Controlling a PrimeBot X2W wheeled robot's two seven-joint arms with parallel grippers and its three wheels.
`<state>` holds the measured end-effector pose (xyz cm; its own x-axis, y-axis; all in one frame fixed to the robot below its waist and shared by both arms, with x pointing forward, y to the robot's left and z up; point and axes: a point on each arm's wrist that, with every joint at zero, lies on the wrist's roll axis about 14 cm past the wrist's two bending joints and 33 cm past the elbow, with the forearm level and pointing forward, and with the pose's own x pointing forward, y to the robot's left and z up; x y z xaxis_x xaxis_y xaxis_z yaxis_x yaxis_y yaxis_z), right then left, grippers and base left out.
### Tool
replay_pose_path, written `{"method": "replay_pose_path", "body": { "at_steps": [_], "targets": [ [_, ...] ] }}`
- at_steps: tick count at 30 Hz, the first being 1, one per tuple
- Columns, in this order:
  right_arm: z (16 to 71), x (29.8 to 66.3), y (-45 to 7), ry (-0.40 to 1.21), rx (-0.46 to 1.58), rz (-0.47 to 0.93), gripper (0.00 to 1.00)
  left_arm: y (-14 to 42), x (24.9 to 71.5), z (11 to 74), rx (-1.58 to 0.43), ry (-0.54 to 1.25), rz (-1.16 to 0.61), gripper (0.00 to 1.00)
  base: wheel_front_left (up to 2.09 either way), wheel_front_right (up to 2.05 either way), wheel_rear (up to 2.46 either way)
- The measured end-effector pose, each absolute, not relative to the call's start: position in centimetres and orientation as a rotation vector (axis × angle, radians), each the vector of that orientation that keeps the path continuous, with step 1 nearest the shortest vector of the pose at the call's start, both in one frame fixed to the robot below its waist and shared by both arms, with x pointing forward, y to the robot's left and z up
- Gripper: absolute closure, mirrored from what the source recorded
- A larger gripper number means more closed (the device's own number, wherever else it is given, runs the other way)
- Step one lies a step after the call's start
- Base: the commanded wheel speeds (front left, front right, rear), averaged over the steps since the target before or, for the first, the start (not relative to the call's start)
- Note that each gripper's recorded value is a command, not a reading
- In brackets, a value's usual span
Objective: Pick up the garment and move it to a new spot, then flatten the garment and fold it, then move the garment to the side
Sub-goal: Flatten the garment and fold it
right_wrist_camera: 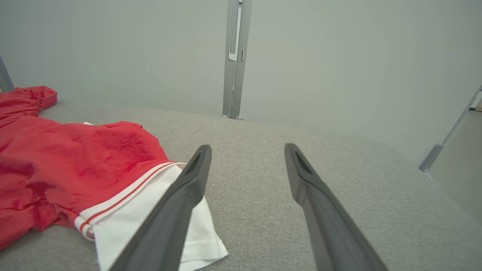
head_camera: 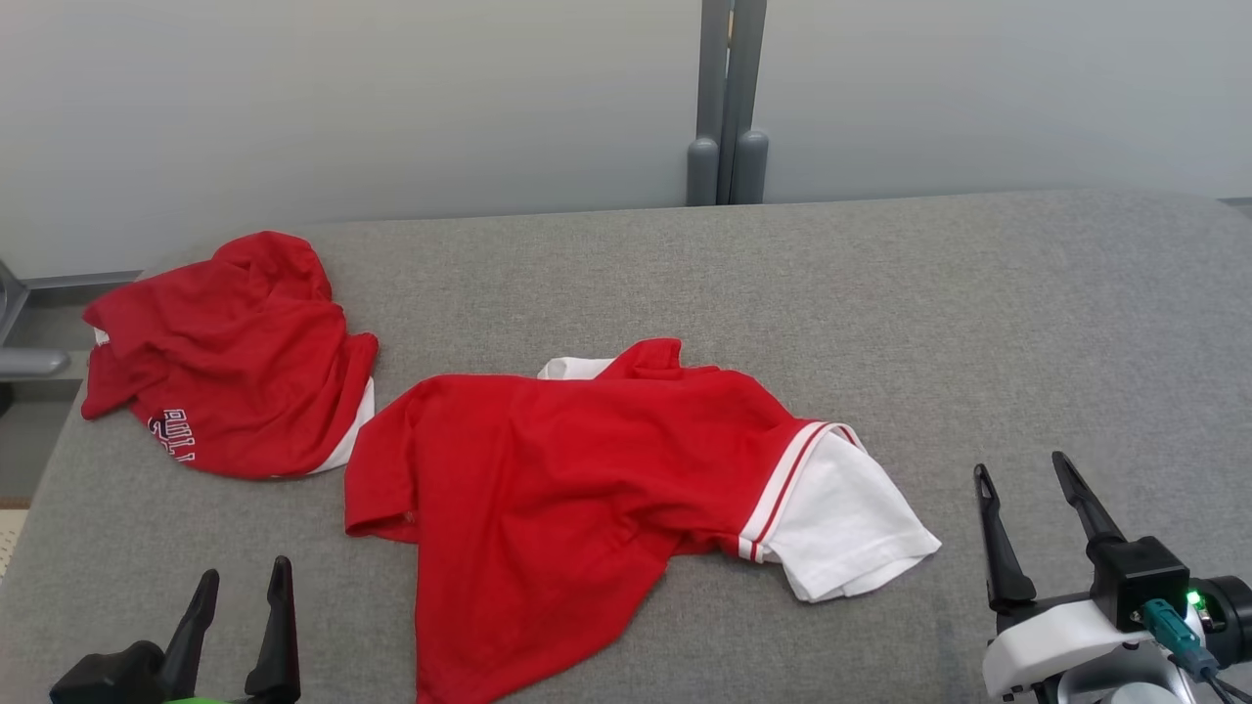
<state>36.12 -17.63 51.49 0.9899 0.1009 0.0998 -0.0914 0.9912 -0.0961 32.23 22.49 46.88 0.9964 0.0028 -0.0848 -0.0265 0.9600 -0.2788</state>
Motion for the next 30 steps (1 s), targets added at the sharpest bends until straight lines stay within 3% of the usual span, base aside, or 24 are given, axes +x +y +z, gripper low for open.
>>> {"method": "replay_pose_path", "body": {
  "at_steps": [10, 30],
  "targets": [
    [51.0, 35.7, -18.2, -0.088, -0.088, 0.077, 0.00, 21.3, 33.5, 48.7, -0.231, -0.001, -0.068, 0.00, 0.00, 0.00, 0.00],
    [50.7, 35.8, -19.2, -0.077, -0.096, 0.047, 0.00, 19.7, 34.3, 47.4, -0.212, 0.041, -0.113, 0.00, 0.00, 0.00, 0.00]
  ]
}}
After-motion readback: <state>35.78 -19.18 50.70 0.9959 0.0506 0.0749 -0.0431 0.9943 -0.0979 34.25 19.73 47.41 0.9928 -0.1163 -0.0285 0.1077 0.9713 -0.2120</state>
